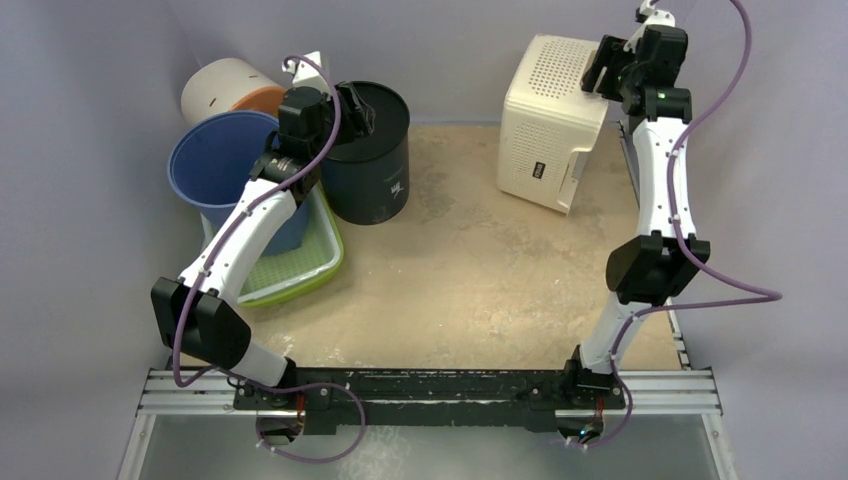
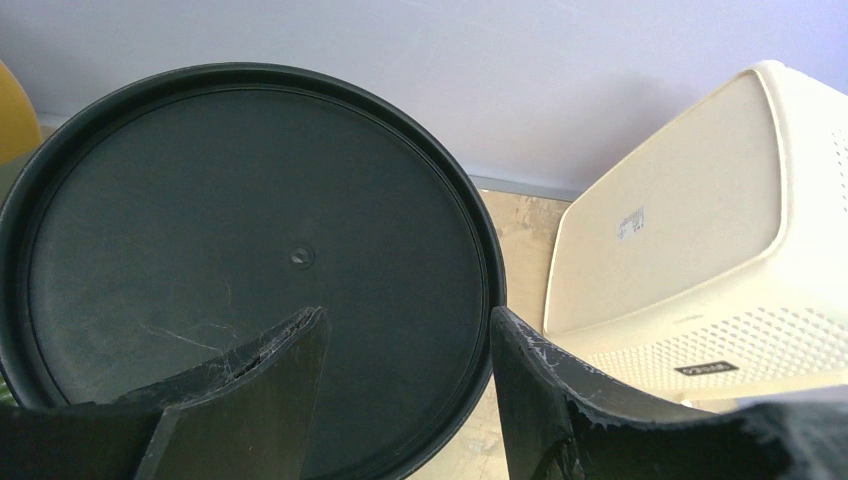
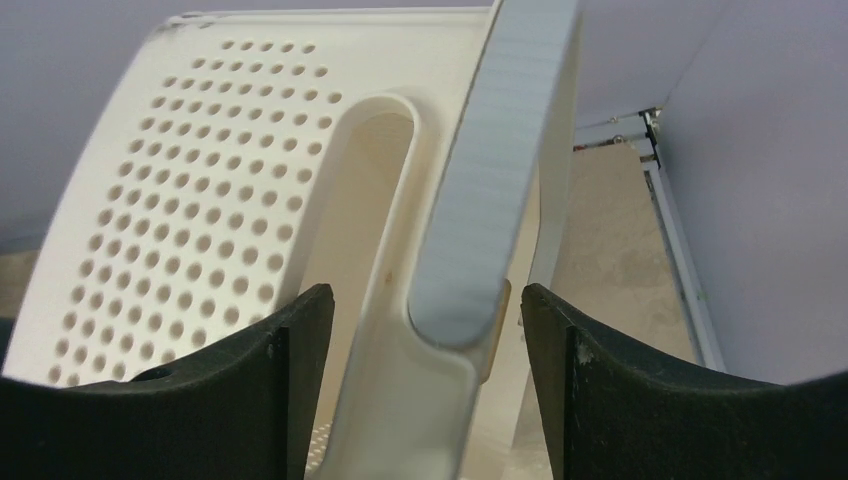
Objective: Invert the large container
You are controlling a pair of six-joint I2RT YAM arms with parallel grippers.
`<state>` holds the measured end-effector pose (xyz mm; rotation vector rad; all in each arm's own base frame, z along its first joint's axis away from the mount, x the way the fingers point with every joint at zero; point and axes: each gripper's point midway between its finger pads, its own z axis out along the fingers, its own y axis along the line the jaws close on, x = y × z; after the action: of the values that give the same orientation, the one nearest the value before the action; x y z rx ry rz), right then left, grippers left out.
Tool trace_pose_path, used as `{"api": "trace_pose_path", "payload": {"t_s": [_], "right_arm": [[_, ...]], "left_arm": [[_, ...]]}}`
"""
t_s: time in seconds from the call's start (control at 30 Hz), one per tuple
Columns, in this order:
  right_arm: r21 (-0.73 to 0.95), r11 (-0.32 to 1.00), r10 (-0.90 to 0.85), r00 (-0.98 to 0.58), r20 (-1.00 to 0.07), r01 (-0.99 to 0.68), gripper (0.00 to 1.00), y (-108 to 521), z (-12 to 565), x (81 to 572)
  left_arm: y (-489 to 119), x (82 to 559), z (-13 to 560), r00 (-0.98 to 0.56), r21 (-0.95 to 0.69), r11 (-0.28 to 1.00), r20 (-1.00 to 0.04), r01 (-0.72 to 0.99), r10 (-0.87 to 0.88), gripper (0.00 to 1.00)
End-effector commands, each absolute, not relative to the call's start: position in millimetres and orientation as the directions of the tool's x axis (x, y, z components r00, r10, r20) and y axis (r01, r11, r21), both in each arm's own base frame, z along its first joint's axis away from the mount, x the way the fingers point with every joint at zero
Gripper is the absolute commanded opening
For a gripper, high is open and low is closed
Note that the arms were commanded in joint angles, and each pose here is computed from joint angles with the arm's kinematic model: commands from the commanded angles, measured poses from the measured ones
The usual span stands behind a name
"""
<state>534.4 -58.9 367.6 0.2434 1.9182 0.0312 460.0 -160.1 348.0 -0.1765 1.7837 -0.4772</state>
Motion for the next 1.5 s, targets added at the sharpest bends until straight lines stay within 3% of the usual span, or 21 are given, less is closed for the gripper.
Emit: {"api": "trace_pose_path", "payload": {"t_s": [0.0, 0.23, 0.63, 0.87, 1.13, 1.47], "right_arm": [[0.004, 0.966, 0.155, -0.571, -0.806, 0.257, 0.7, -81, 289, 503], [-0.097, 0.924, 0.153, -0.591, -0.792, 0.369, 0.64, -112, 280, 475], [-0.121, 0.847, 0.275, -0.62, -0.735, 0.518, 0.31, -183, 225, 461], [-0.133, 0.833, 0.341, -0.689, -0.64, 0.536, 0.3, -201, 161, 447], [-0.181, 0.846, 0.378, -0.804, -0.46, 0.502, 0.29, -191, 66, 416], [-0.175, 0.863, 0.38, -0.838, -0.391, 0.473, 0.28, -188, 27, 415]], "left_arm": [[-159, 461, 378, -0.193, -0.433, 0.886, -0.895, 0.164, -0.402, 0.59], [-162, 465, 377, -0.199, -0.442, 0.881, -0.891, 0.171, -0.408, 0.59], [-161, 470, 376, -0.209, -0.418, 0.891, -0.9, 0.175, -0.382, 0.59], [-149, 472, 372, -0.208, -0.403, 0.903, -0.906, 0.15, -0.37, 0.59], [-143, 480, 360, -0.222, -0.415, 0.9, -0.897, 0.132, -0.381, 0.59], [-142, 490, 343, -0.249, -0.42, 0.9, -0.889, 0.113, -0.384, 0.59]]}}
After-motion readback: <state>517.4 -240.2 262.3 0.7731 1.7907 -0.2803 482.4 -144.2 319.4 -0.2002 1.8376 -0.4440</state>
